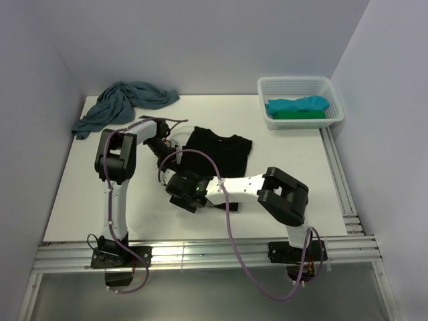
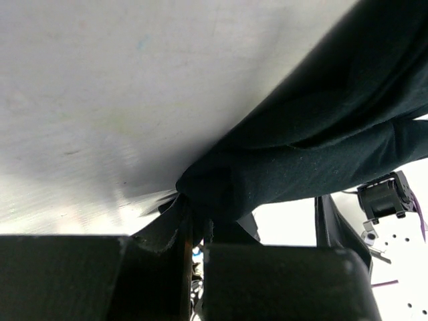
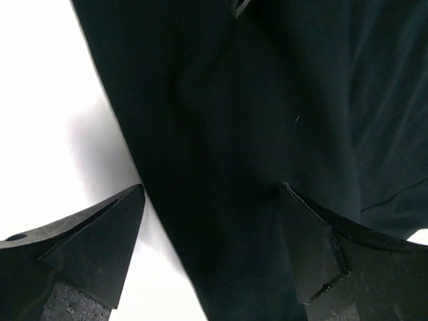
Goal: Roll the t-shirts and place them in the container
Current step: Roll the tshirt
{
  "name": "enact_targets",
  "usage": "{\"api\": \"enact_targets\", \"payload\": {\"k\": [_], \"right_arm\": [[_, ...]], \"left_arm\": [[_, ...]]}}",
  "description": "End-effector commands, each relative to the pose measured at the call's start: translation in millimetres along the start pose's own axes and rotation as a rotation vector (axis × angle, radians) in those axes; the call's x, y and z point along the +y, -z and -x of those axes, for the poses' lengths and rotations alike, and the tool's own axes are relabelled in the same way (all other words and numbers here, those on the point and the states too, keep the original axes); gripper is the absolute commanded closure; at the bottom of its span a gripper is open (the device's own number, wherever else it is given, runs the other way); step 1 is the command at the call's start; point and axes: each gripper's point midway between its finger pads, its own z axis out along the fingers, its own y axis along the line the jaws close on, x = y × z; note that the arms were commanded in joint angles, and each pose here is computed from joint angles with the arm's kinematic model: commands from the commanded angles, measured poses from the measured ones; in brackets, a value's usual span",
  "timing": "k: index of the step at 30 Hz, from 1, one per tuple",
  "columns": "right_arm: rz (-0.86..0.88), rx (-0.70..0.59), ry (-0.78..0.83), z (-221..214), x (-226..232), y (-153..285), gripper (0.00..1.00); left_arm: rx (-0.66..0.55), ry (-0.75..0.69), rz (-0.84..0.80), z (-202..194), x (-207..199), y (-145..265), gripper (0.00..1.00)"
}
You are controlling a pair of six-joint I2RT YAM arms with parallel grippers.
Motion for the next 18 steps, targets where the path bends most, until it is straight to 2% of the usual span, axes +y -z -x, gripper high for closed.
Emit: {"api": "enact_targets", "payload": {"k": [1,5,9,18], "right_arm": [[-0.051,0.015,0.027,-1,-1,-13,0.12],[-0.085,0.035,0.033,-5,-3,-22,0.17],[-0.104,0.042,0.038,-16,-7,-19,0.18],[-0.103,0.052,0.027,-31,-12,-6,0.08]], "left_arm": [[-0.122,-0.068,0.095,39,29,-12,0.91],[-0.123,-0.07,0.093,40,29,-12,0.91],[-0.125,-0.063,0.093,41,31,-11,0.91],[-0.133,-0.051,0.078,46,33,-7,0.91]]}}
